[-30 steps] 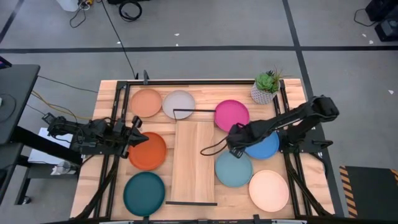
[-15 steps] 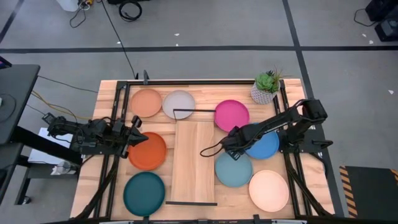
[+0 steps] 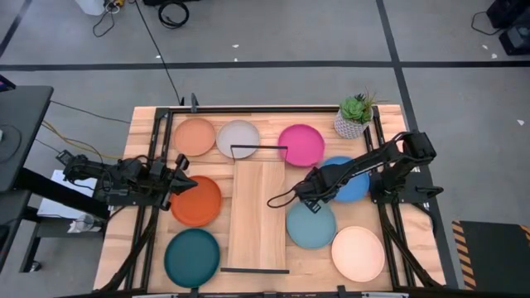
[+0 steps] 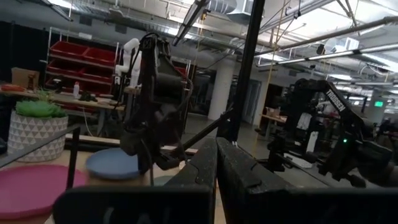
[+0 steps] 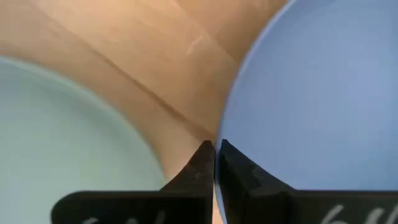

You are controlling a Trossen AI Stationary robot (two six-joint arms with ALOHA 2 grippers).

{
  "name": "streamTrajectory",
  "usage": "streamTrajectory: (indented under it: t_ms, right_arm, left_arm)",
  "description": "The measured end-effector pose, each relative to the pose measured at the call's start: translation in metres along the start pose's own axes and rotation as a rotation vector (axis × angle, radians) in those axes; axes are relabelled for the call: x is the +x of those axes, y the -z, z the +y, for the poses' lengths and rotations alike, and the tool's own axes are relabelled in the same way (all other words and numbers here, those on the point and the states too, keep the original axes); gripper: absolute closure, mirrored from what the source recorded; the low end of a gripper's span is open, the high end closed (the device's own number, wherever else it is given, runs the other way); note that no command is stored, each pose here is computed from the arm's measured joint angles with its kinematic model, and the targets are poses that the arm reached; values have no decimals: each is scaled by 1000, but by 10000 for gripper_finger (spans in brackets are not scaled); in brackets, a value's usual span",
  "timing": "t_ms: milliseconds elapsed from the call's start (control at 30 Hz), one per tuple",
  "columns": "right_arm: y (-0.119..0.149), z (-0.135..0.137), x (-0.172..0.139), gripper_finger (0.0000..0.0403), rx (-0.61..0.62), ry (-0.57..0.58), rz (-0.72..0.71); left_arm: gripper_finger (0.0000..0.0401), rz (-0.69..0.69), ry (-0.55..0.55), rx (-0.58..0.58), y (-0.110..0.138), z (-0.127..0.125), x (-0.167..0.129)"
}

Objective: Place and stack plates onto a shelf
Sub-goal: Put the blue plate on the shelf

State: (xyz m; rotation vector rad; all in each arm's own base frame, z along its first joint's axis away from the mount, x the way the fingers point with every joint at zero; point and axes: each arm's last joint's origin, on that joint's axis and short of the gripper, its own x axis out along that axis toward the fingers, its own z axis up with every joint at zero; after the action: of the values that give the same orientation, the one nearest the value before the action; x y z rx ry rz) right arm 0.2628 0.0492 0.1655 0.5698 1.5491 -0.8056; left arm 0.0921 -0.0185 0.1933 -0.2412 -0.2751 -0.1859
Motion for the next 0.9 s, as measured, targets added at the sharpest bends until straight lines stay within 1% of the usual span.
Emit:
streamTrajectory:
  t_ms: [133,200,300,400,500,600,667,767,900]
  right_arm:
    - [5,6,-26,385,-40,32,-10]
    - [8,12,-42,389,-105,24,-42]
    - [18,27,-62,389,-341,-24,-136]
    - [30,44,-78,388,-595,-65,-285]
    - [37,61,-84,389,-817,-127,-418]
    - [35,76,-86,389,-968,-187,-537]
    - [30,86,-84,389,-1058,-193,-594]
    - [18,97,-76,389,-1144,-177,-652]
    - [-4,107,-67,389,-1192,-121,-642]
  left_arm:
    - [390,0,0,-8,0,0,0]
    - [390,0,0,-9,0,0,0]
    - [390,-1,0,-12,0,0,0]
    - [390,-2,0,-12,-1,0,0]
    - [390,-11,2,-14,-3,-1,0]
    - [390,-13,3,-14,-4,-1,0]
    - [390,-11,2,-14,-4,-1,0]
    - [390,-15,-7,-19,-4,-1,0]
    - [390,-20,-40,-23,-4,0,0]
